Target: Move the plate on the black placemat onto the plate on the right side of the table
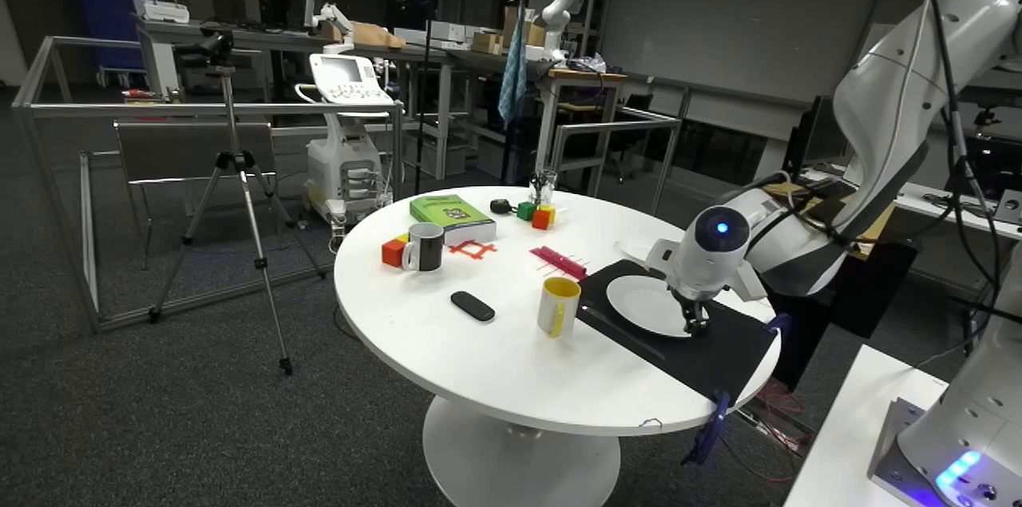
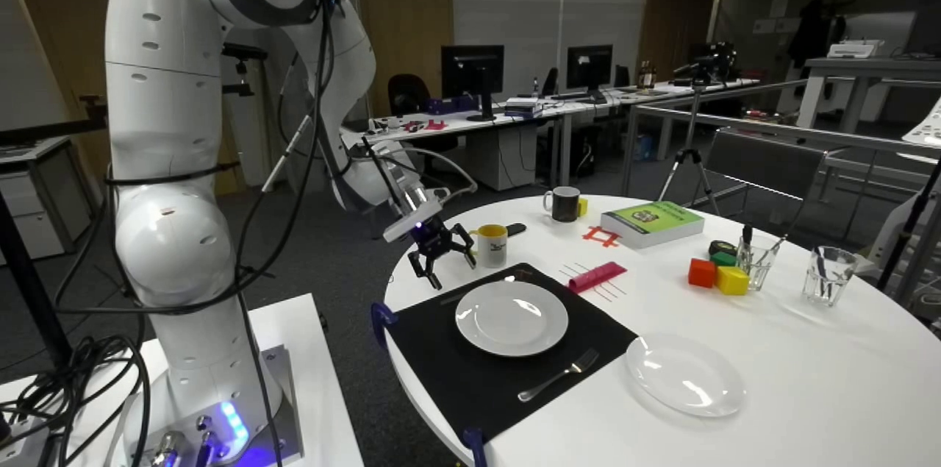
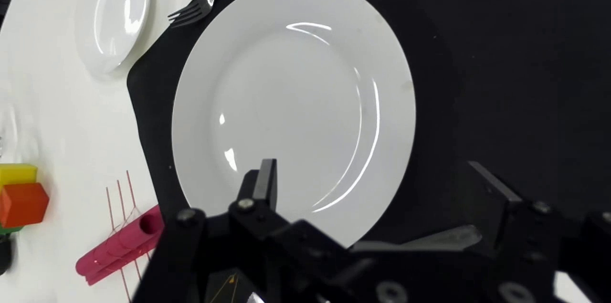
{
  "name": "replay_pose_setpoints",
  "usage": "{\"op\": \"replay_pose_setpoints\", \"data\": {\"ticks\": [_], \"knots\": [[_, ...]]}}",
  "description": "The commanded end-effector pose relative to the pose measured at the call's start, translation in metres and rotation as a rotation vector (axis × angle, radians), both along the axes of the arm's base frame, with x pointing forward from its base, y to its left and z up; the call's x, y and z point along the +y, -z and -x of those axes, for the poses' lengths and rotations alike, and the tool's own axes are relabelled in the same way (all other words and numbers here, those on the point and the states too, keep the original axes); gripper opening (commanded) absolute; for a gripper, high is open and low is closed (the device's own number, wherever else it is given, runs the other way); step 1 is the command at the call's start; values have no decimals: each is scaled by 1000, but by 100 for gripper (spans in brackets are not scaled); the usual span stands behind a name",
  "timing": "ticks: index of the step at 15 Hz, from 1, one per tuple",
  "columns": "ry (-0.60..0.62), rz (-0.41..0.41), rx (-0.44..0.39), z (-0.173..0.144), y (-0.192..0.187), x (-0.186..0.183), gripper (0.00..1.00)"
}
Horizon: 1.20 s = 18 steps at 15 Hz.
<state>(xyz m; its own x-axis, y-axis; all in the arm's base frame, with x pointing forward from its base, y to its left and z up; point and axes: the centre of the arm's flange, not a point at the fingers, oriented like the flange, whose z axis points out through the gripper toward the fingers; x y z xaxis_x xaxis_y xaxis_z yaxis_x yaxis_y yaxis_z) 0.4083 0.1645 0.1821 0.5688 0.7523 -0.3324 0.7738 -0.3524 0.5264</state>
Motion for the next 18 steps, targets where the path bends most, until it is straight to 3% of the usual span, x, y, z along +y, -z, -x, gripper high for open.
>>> {"op": "replay_pose_setpoints", "data": {"ticks": [1, 4, 8, 14, 18], "knots": [[-9, -30, -88, -10, 15, -2, 100], [31, -63, -109, -12, 23, -2, 100], [191, -97, -150, -10, 29, 2, 100], [360, -113, -238, -15, 26, -1, 100], [415, -104, -251, -20, 26, -6, 100]]}}
